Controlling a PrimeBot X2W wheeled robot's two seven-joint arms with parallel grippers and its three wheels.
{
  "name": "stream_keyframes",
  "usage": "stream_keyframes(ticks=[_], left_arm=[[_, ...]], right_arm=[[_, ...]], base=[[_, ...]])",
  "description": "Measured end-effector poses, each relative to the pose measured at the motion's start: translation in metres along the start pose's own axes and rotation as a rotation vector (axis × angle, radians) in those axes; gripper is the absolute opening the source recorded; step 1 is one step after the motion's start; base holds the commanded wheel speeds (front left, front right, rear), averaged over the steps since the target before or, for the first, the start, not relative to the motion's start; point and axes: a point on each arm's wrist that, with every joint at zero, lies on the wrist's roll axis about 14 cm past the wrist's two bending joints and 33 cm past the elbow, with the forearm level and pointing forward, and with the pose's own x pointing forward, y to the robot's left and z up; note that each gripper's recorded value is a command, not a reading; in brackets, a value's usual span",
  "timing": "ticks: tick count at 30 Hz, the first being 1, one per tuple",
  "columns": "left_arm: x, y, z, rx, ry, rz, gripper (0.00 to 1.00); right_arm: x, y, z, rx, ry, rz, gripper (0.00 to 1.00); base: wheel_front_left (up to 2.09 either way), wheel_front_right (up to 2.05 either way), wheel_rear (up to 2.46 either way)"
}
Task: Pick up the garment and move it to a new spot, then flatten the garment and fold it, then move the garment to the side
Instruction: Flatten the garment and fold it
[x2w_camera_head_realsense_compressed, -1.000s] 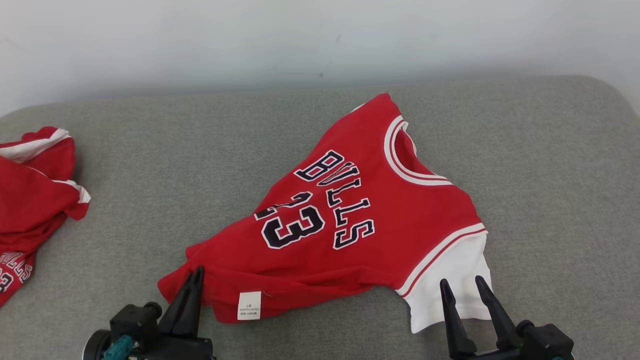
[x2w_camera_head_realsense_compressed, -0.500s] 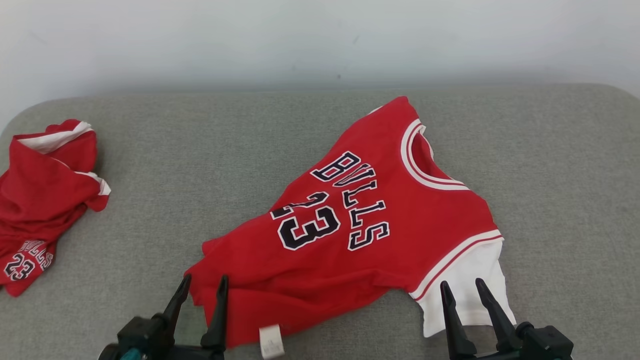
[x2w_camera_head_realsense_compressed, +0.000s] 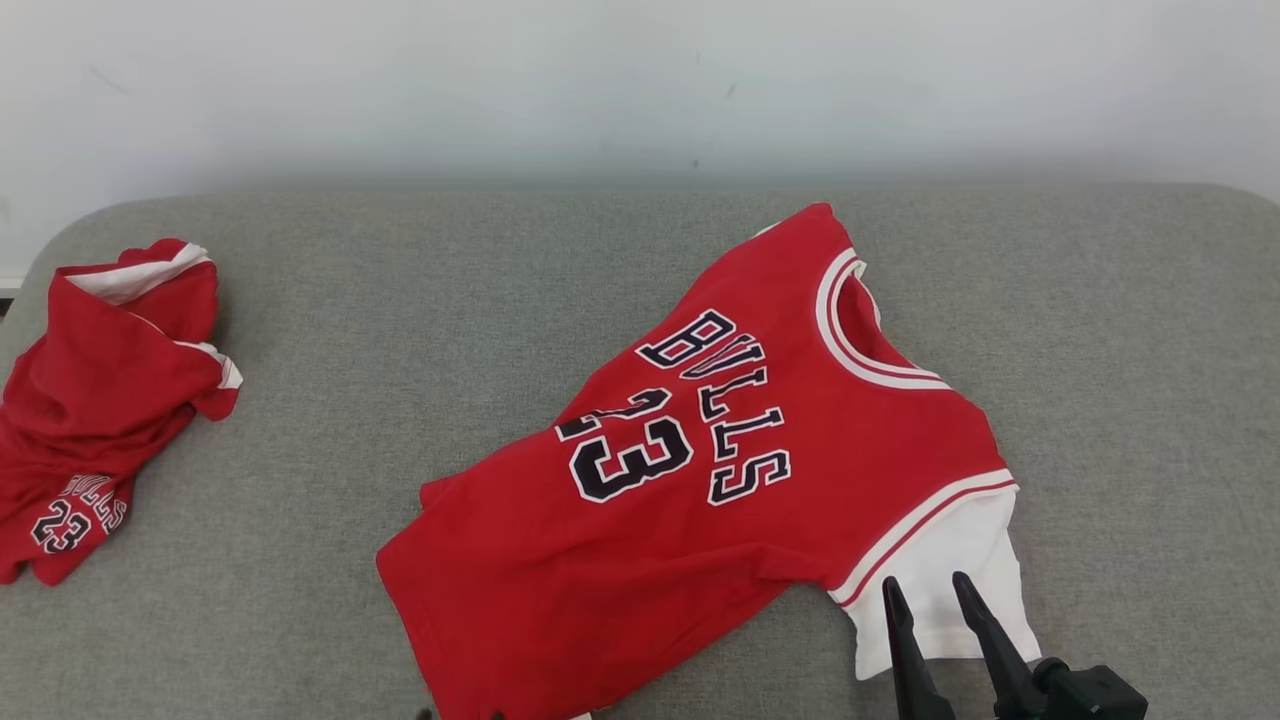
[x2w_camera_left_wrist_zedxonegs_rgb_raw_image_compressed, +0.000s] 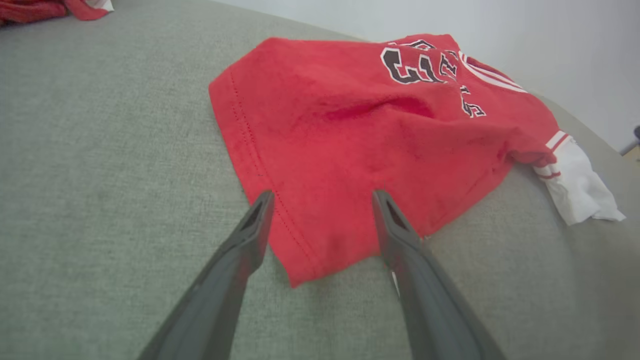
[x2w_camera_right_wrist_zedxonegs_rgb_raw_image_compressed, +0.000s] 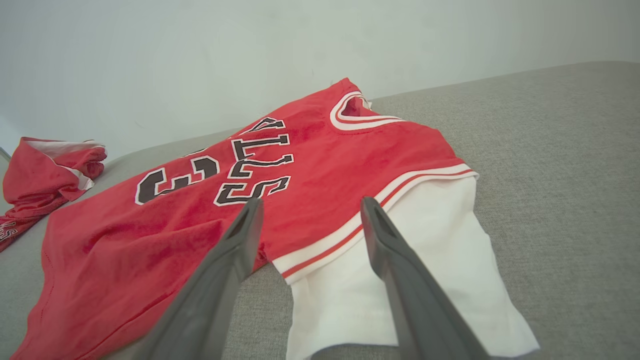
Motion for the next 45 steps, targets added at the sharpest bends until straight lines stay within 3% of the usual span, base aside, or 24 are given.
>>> stream_keyframes(ticks=[6, 15, 24, 45], left_arm=[[-0.007, -0.002, -0.018, -0.019, 0.053, 0.007, 1.0], [-0.017, 0.006, -0.036, -0.027, 0.106, 0.038, 1.0], [-0.018, 0.002, -0.046, -0.034, 0.14, 0.027, 1.0], [0.003, -0.001, -0.048, -0.036, 0.158, 0.007, 1.0]], right_arm=[[-0.001, -0.003, 0.002, -0.002, -0.006, -0.008, 1.0], [-0.014, -0.046, 0.01, -0.048, -0.018, -0.122, 1.0], [-0.027, -0.083, -0.018, -0.095, 0.095, -0.206, 1.0], [-0.013, -0.09, -0.061, -0.072, 0.26, -0.217, 1.0]], base=[[0.0, 0.0, 0.0], [0.0, 0.0, 0.0], [0.0, 0.0, 0.0], [0.0, 0.0, 0.0]])
